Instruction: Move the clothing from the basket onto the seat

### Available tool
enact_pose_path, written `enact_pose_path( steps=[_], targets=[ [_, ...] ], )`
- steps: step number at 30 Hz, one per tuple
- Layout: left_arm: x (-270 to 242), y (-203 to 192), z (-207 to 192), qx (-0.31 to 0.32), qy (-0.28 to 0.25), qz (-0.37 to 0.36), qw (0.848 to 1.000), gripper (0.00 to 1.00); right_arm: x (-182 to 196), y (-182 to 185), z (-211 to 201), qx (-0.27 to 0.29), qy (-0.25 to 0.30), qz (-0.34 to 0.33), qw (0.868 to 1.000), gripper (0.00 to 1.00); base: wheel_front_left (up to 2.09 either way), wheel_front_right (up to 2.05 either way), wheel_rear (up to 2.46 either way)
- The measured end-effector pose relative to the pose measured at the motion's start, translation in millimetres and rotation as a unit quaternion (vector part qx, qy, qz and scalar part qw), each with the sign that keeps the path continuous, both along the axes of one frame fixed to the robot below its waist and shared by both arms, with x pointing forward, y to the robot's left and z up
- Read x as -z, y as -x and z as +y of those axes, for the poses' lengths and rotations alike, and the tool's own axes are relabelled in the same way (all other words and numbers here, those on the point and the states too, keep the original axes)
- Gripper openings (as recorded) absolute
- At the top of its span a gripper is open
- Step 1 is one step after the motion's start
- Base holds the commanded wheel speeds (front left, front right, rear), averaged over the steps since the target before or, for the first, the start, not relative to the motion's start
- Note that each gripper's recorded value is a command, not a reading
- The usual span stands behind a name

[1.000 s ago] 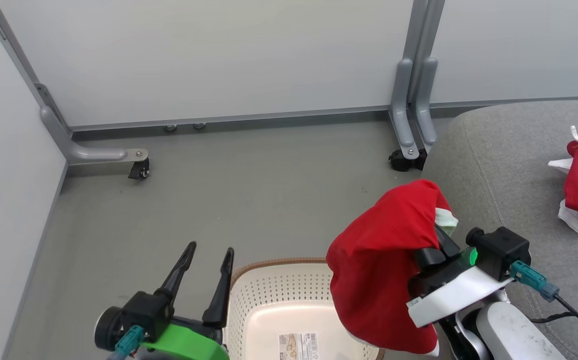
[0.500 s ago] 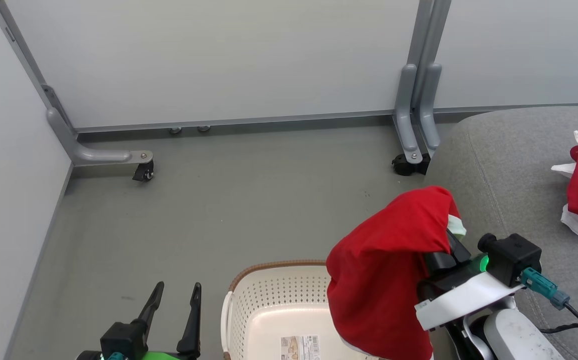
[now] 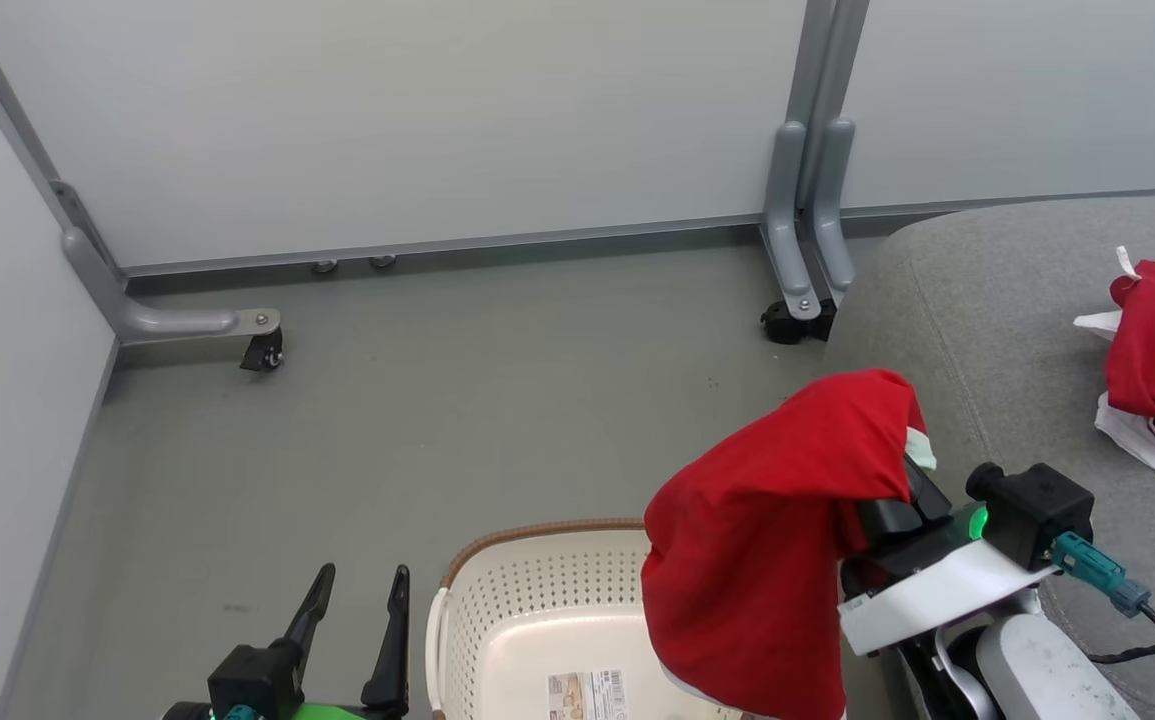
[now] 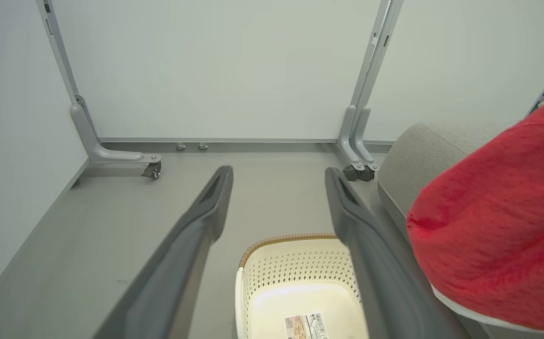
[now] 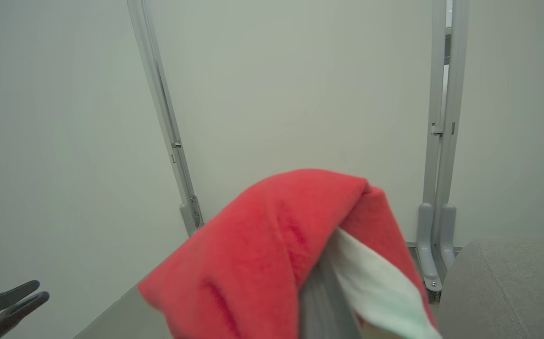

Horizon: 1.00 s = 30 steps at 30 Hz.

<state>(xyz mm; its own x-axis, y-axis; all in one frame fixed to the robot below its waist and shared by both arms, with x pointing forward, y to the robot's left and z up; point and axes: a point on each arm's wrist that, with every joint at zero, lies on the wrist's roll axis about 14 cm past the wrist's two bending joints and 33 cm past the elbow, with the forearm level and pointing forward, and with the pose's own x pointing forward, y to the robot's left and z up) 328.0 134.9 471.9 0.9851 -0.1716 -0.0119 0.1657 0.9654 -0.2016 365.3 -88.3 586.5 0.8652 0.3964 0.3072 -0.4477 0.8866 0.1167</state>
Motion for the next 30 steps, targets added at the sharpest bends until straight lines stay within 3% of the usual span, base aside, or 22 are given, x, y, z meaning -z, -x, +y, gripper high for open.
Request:
enact_pose_path(
  steps=[16,30],
  targets=[
    [3.1,-21.0,-61.0,0.097,0.002,0.008,0.995,1.0,0.0,14.7,-82.8,0.119,0.009,-0.004,0.993,0.0,0.0,0.0,0.0],
    [2.5,-34.9,-145.1,0.222,0.006,0.009,0.975,1.0,8.4,68.0,-182.7,0.28,0.007,0.009,0.96,0.0,0.0,0.0,0.0]
  ],
)
